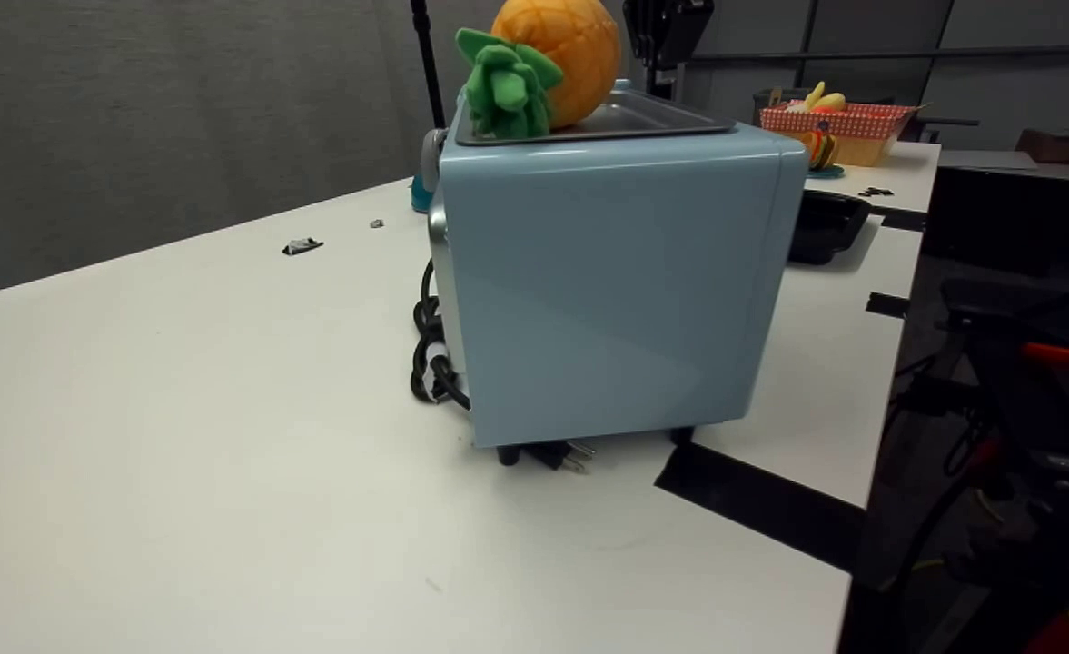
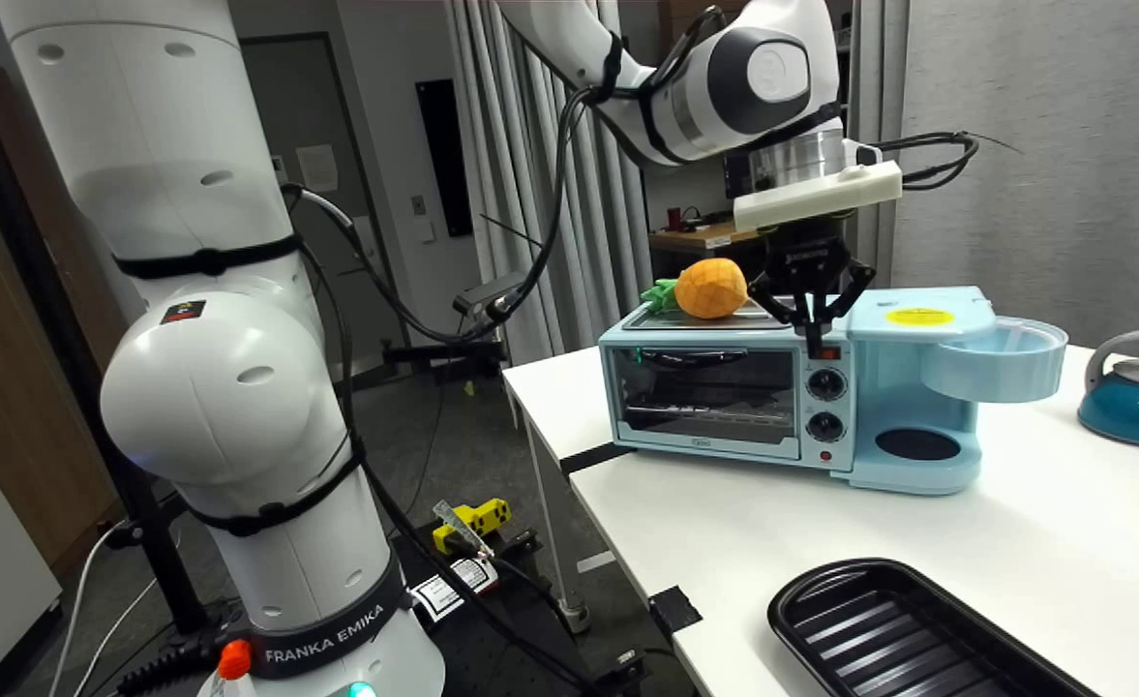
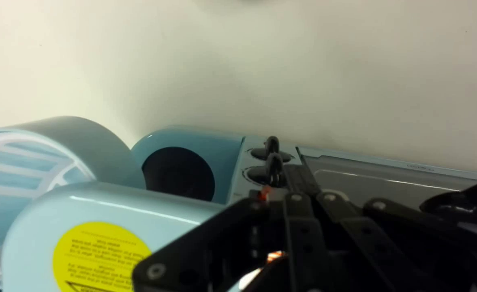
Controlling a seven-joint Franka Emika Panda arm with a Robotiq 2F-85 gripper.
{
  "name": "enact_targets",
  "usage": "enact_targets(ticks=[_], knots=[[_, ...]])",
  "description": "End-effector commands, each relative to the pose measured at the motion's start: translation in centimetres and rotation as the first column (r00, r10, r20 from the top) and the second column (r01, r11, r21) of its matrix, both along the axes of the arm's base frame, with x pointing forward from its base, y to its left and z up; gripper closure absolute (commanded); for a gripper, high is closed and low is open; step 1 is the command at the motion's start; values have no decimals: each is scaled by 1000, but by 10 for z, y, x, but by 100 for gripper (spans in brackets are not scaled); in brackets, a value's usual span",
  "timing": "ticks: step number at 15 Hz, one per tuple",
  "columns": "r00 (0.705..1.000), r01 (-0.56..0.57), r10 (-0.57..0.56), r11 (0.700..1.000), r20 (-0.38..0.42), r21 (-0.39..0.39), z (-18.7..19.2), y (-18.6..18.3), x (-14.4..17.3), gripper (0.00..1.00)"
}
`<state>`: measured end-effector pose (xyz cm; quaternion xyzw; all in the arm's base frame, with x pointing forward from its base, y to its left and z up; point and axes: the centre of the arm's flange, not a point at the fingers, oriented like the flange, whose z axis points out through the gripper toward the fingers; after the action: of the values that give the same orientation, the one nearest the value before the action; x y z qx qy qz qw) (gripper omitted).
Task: Switch off the breakfast maker
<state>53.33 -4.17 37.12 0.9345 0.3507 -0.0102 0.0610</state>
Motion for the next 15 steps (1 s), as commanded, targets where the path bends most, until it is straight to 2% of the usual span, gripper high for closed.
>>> enact_targets(ticks=[1, 6, 10, 15], knots=[[996, -40, 39, 999, 79, 13, 20, 3, -1, 100], [995, -60, 57, 998, 85, 33, 44, 10, -24, 100], [990, -48, 45, 999, 134, 24, 59, 15, -47, 100], [979, -39, 32, 999, 199, 30, 59, 11, -74, 100]])
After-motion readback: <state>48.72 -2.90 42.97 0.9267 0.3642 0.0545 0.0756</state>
